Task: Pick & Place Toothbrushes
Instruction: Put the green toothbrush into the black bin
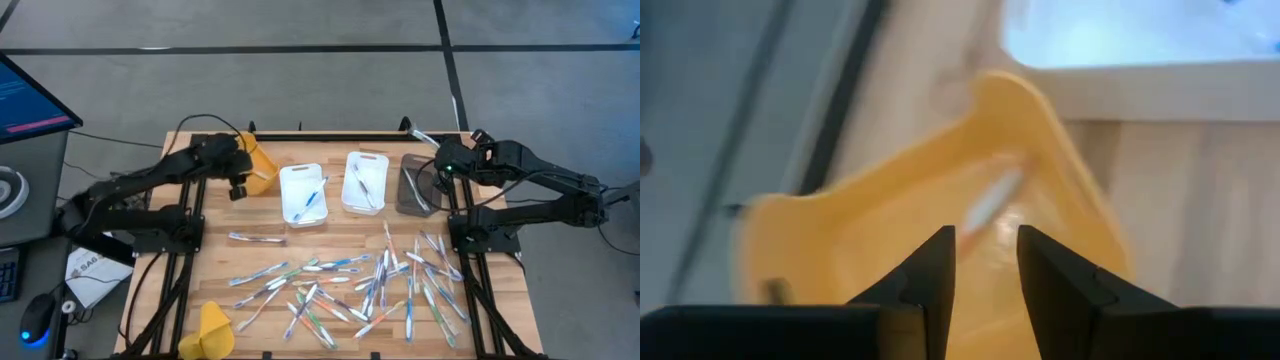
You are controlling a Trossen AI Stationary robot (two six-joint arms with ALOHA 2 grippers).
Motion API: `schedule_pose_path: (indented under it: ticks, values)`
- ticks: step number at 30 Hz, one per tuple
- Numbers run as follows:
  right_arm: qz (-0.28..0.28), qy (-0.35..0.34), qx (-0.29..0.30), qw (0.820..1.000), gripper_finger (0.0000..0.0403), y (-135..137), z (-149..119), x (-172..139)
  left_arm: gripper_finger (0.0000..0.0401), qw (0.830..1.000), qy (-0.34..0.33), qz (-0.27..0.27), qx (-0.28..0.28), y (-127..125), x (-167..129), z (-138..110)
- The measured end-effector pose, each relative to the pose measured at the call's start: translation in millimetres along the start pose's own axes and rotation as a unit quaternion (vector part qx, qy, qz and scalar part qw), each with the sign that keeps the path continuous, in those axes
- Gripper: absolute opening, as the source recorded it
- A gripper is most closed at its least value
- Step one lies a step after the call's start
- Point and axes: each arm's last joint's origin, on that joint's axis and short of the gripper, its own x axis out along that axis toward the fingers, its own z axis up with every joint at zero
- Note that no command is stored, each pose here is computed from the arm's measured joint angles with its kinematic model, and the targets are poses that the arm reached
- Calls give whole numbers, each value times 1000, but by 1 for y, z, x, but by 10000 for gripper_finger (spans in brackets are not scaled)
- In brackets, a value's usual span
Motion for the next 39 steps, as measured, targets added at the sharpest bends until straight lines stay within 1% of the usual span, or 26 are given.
schedule_pose_path:
  ticks: [4, 6, 9, 13, 16, 19, 22, 24, 27, 31, 35, 39]
  values:
    - [3, 2, 5, 1000, 16, 0, 0, 0, 104, 997, -58, 59, -12, 7, -17, 6]
    - [22, 7, 16, 1000, 15, 1, 0, 0, 104, 992, -93, 76, -21, 10, -23, 10]
    - [48, 18, 40, 998, 18, 3, -1, 1, 104, 986, -138, 87, -45, 13, -27, 17]
    - [72, 52, 67, 994, 21, 11, -7, 11, 104, 978, -177, 82, -73, 16, -26, 24]
    - [92, 87, 87, 988, 20, 17, -12, 20, 104, 975, -198, 45, -89, 15, -21, 28]
    - [113, 102, 104, 983, 19, 21, -14, 28, 104, 974, -212, -5, -83, 12, -15, 31]
    - [138, 101, 121, 978, 21, 23, -12, 31, 104, 970, -222, -64, -79, 7, -9, 34]
    - [148, 93, 128, 976, 24, 24, -9, 32, 104, 965, -234, -94, -69, 2, -8, 38]
    - [163, 76, 140, 974, 25, 27, -3, 34, 104, 952, -276, -127, -44, -7, -9, 49]
    - [172, 81, 161, 968, 20, 32, 3, 36, 104, 929, -325, -177, -3, -26, -12, 64]
    - [162, 106, 186, 963, 18, 40, 7, 42, 104, 917, -324, -231, 35, -55, -10, 73]
    - [153, 129, 200, 959, 25, 52, 11, 46, 104, 900, -318, -289, 72, -89, -12, 78]
